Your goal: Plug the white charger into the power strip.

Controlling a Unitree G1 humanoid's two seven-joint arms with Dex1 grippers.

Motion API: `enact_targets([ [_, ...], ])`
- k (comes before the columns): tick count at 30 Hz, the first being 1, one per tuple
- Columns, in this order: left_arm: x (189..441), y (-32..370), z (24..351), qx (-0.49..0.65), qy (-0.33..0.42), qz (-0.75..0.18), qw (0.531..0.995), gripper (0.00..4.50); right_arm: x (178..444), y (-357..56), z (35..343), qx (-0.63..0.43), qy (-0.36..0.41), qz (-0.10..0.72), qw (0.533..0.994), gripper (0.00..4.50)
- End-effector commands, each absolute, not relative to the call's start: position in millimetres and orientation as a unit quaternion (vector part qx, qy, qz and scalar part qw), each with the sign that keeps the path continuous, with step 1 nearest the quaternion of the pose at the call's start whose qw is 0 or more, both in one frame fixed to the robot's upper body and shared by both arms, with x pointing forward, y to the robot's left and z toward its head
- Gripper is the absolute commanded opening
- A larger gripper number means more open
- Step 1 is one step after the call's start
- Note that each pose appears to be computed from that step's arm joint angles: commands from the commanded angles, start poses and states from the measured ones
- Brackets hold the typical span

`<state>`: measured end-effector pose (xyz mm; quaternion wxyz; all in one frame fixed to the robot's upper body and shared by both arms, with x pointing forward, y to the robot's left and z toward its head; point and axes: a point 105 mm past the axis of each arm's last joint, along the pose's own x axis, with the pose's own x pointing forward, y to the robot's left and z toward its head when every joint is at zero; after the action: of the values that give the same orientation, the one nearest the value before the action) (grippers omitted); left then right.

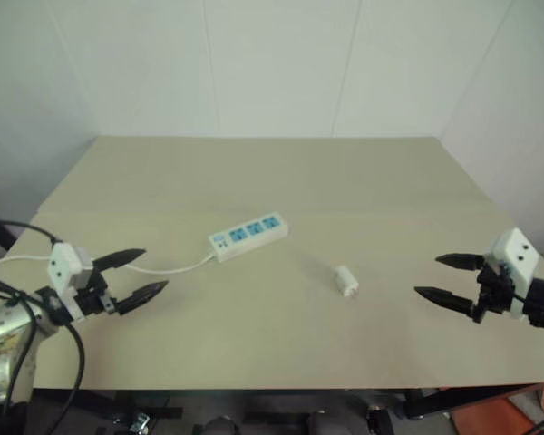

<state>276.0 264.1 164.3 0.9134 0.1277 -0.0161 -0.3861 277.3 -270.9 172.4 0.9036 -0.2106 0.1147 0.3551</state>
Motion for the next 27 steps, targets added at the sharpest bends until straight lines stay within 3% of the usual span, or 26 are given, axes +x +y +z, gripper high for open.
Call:
enact_targets([
  [1, 277, 264, 173, 0.141, -0.032, -0.387, 0.911, 4.45, 276, -269, 182, -0.226, 0.095, 0.351, 0.904, 4.5],
  [11, 302, 268, 172, 0.135, -0.058, -0.346, 0.927, 4.45, 276, -264, 181, -0.222, 0.09, 0.348, 0.906, 4.5],
  [15, 334, 268, 165, 0.131, -0.062, -0.343, 0.928, 4.45, 278, -251, 180, -0.216, 0.08, 0.355, 0.906, 4.5],
  [20, 370, 264, 151, 0.15, -0.035, -0.353, 0.923, 4.45, 275, -235, 182, -0.208, 0.068, 0.362, 0.906, 4.5],
  [27, 385, 238, 121, 0.153, 0.043, -0.407, 0.899, 4.45, 260, -220, 184, -0.204, 0.062, 0.355, 0.91, 4.5],
])
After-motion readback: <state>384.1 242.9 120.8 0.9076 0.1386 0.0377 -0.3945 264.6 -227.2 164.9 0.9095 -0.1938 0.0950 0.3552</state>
